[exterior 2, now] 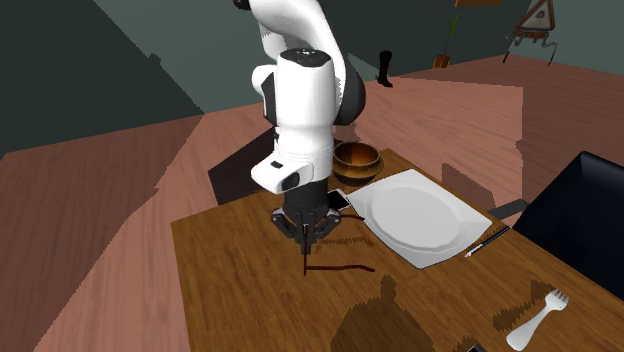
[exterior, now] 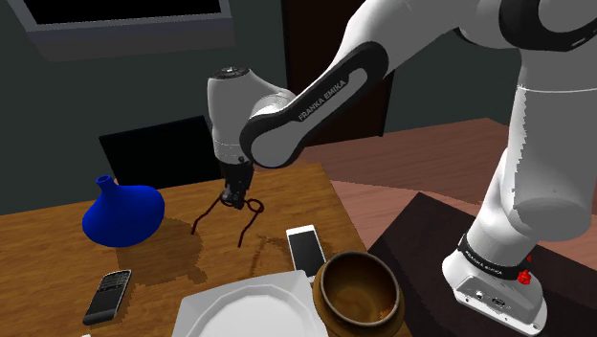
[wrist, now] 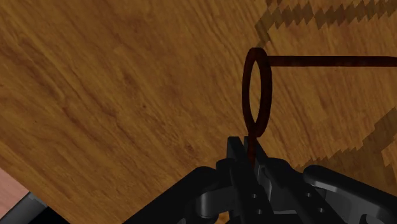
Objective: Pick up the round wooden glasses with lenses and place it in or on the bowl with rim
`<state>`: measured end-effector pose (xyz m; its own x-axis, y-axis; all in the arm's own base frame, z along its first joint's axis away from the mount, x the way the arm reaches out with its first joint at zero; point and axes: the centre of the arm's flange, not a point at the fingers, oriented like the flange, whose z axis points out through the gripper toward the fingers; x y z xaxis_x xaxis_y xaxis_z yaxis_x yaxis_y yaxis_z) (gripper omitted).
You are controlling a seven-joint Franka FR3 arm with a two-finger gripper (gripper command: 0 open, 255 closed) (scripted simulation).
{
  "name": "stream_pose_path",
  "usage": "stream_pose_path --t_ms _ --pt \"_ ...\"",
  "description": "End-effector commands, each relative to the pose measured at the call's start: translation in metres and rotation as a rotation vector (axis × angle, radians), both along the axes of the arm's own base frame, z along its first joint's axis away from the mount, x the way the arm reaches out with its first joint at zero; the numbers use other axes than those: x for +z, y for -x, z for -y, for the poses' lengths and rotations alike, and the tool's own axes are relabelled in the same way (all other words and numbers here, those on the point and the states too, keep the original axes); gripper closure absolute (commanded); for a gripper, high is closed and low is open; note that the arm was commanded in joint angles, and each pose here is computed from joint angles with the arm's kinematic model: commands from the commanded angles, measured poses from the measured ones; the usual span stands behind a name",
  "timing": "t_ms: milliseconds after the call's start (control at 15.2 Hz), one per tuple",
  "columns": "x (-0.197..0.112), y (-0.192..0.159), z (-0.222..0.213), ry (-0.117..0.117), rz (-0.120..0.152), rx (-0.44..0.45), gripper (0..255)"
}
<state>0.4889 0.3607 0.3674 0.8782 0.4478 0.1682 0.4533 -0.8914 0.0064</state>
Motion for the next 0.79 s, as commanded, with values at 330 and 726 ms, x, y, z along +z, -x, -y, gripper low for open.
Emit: stream_pose_path --t_ms 330,726 --pt "0.036 0.000 -0.001 0.000 0.000 0.000 255" --pt "0.068 0.000 -0.001 0.000 0.000 0.000 255"
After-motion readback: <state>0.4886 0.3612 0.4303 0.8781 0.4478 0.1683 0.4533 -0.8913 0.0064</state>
